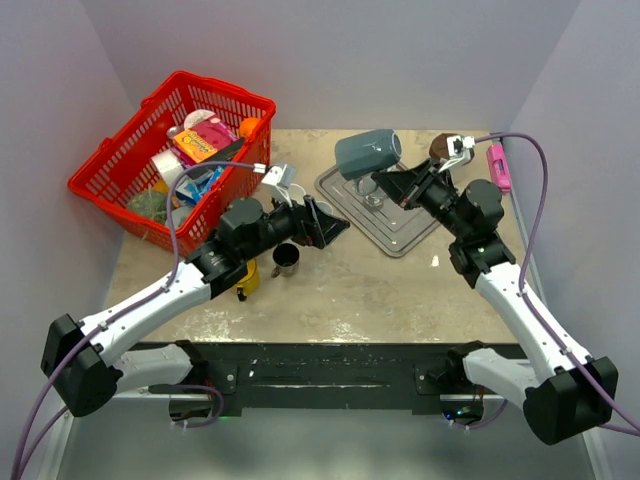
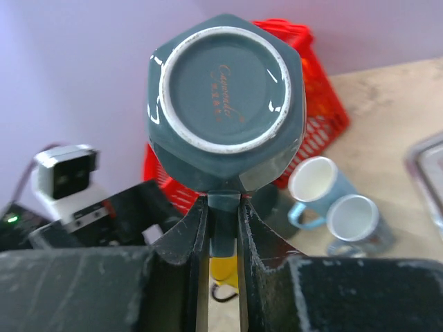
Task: Turn the mug right side up
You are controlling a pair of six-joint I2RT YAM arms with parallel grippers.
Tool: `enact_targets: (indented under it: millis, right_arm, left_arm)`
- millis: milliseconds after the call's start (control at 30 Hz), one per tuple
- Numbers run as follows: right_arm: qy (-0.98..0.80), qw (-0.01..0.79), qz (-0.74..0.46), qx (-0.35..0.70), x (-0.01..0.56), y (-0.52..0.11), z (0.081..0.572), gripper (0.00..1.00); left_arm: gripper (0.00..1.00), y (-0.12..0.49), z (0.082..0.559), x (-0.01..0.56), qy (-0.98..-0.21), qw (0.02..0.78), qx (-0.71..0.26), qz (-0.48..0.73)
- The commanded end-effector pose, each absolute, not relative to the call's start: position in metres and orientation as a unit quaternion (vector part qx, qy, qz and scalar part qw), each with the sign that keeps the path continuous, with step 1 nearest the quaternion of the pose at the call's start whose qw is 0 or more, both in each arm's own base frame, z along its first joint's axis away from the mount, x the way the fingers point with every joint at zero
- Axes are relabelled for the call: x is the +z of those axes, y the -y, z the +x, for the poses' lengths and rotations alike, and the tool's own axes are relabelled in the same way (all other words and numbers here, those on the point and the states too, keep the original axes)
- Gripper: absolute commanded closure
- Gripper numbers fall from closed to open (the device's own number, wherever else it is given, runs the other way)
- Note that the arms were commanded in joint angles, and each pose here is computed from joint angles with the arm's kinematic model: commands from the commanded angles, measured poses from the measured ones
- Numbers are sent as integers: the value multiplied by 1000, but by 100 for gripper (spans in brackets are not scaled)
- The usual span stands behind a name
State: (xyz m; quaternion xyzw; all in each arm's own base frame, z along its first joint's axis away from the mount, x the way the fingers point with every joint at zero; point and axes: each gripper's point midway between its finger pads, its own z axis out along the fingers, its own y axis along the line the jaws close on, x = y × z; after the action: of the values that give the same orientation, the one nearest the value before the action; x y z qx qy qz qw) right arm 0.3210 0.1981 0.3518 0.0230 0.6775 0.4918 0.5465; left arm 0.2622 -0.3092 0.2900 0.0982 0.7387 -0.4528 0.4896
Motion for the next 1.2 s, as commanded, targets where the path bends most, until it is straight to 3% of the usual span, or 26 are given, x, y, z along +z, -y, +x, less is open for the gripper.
enact_targets:
  millis: [0, 200, 600, 800, 1167]
  right_arm:
    - [-541, 615, 1, 574, 448, -207, 285, 100]
    - [-504, 617, -24, 604, 470, -221, 264, 100]
    - [-450, 598, -57, 660, 496, -242, 232, 100]
    - [-439, 587, -57, 678, 496, -255, 225, 100]
    - [-452, 580, -62, 675, 486, -269, 227, 100]
  left_arm:
    - [5, 320, 253, 367, -647, 507, -560, 97]
    - [7, 292, 226, 410, -546, 545, -630, 84]
    - [11, 284, 233, 418, -516, 499, -692, 70]
    - [21, 287, 232, 424, -489, 477, -727, 76]
    - [51, 286, 236, 425, -486, 479, -728, 66]
